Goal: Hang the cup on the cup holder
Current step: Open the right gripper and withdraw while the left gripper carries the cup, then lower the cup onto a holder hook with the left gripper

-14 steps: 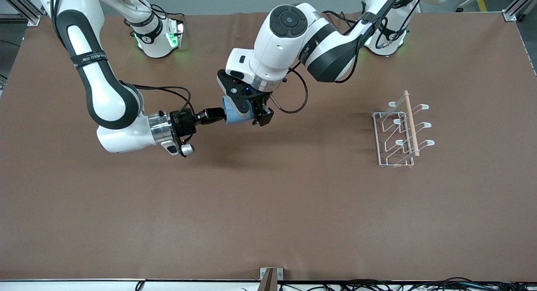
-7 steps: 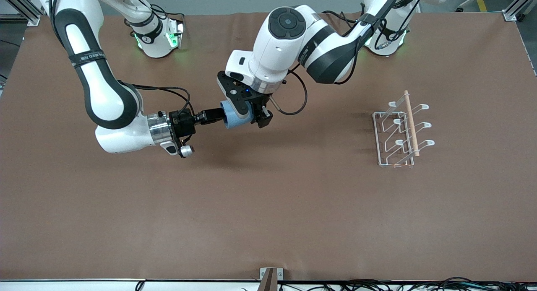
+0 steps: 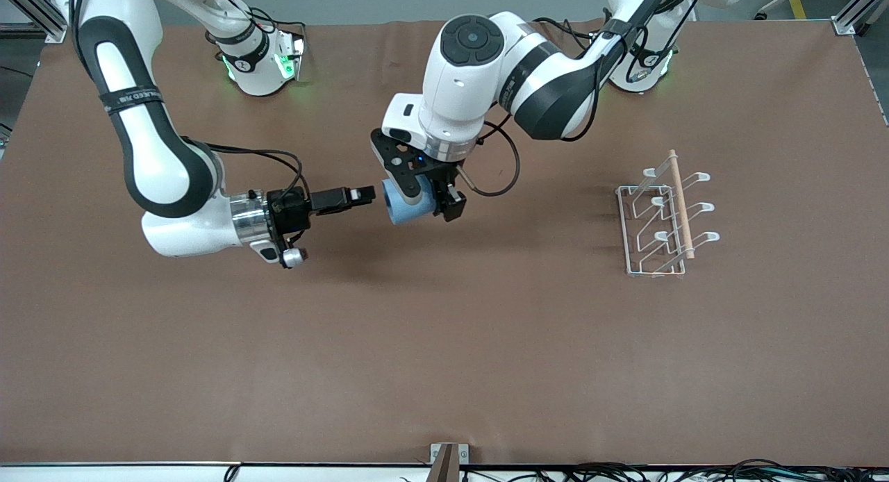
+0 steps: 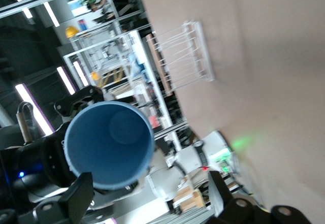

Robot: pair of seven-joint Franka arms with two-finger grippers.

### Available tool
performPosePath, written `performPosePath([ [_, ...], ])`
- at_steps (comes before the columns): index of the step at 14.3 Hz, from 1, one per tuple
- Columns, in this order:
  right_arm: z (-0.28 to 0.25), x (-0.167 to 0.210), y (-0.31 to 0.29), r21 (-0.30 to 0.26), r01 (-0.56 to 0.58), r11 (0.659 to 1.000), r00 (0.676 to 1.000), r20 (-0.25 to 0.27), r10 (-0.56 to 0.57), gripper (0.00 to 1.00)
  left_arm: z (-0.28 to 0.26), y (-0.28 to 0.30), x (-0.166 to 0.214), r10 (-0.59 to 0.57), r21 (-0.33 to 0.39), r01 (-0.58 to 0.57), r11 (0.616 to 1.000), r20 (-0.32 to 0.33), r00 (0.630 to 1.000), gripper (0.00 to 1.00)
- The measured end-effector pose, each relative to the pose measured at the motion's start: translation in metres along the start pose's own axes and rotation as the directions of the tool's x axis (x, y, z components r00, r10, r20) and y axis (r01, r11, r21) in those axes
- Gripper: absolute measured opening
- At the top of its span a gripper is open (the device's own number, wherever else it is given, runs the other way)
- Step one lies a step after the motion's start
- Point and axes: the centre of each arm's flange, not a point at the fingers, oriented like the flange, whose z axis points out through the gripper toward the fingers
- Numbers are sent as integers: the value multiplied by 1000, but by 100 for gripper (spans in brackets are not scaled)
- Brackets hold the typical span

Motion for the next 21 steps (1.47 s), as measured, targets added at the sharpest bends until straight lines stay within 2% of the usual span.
performPosePath([
  [2,-27,6,9,-169,32,985,996,-82,-47,100,2,-19,-15,-11,37,8,999,96,995,72],
  [4,-52,5,8,-326,69,943,986,-124,-115,100,-1,-43,-33,-22,93,4,996,187,982,72],
  [6,-91,3,14,-482,81,873,977,-135,-166,100,-2,-57,-48,-7,134,-32,990,281,960,72],
  [7,-113,0,17,-561,89,823,973,-126,-191,100,-1,-62,-55,0,155,-55,986,333,943,72],
  [9,-152,-3,8,-711,117,693,962,-91,-256,100,4,-77,-72,15,170,-98,981,434,901,72],
  [10,-167,-4,-5,-775,135,617,954,-67,-293,100,7,-86,-81,27,168,-123,978,481,876,72],
  [11,-183,-6,-23,-838,156,522,944,-28,-328,100,11,-97,-91,38,167,-149,975,532,846,72],
  [12,-198,-10,-47,-894,173,413,934,16,-356,100,14,-109,-103,52,160,-178,971,584,810,72],
  [13,-210,-14,-74,-933,182,311,923,53,-381,100,18,-119,-114,66,149,-207,967,637,768,72],
  [14,-216,-18,-97,-954,184,236,912,76,-404,100,21,-127,-123,77,142,-238,961,686,723,72],
  [15,-219,-20,-114,-964,185,192,902,89,-422,100,24,-132,-132,83,136,-265,955,733,675,72],
  [16,-221,-22,-124,-968,185,171,896,95,-433,100,29,-136,-141,79,131,-282,950,776,625,71],
  [18,-217,-22,-128,-970,179,166,896,91,-434,100,43,-138,-158,61,123,-306,944,847,528,71],
  [19,-212,-21,-128,-973,140,185,907,50,-418,100,52,-138,-166,53,120,-320,940,874,484,71],
  [21,-204,-25,-129,-971,15,239,928,-76,-364,100,67,-140,-179,35,120,-350,929,913,406,71],
])
